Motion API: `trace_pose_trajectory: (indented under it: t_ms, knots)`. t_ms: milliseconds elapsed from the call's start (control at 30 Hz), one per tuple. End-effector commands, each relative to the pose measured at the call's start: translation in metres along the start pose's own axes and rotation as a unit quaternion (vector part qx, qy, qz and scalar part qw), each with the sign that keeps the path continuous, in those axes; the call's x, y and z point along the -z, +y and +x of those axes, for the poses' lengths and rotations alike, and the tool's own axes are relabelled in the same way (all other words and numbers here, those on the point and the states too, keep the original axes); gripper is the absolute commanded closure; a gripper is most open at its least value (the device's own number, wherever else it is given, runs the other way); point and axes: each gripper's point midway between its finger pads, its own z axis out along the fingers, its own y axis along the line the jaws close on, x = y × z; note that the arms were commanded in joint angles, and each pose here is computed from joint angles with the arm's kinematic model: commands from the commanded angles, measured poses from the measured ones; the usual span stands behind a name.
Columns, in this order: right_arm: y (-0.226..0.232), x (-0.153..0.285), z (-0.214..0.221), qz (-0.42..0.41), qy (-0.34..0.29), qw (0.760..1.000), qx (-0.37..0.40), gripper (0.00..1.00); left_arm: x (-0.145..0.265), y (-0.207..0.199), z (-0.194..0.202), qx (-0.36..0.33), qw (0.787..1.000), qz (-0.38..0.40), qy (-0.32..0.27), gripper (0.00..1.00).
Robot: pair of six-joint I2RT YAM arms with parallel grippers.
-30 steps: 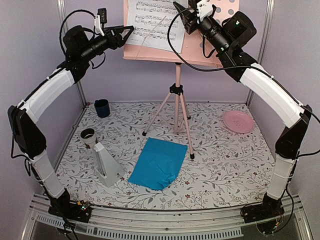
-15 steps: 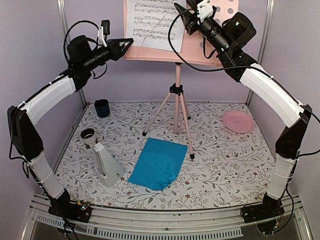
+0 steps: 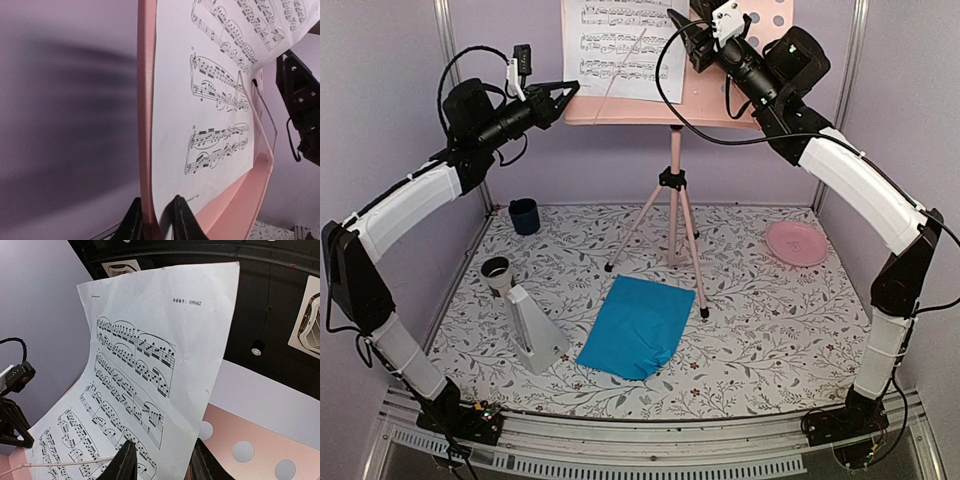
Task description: Set up the instrument practice props
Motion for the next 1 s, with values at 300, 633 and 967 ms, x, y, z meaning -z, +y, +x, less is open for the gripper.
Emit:
trace_pose_trajectory:
  t_ms: [300, 633, 967]
  knots:
    - [-0.006, 0.004, 0.001, 0.010, 0.004, 1.000, -0.010, 0.62, 0.013, 0.011, 0.004, -0.007, 0.999, -0.048, 0.007, 0.76]
    - [-0.009, 0.008, 0.003, 0.015, 0.016, 1.000, -0.022, 0.59, 0.011, 0.007, -0.008, -0.018, 0.999, -0.045, 0.002, 0.70]
    - [-0.008, 0.013, 0.007, 0.017, 0.026, 0.999, -0.035, 0.59, 0.008, 0.002, -0.017, -0.028, 0.999, -0.034, -0.005, 0.89]
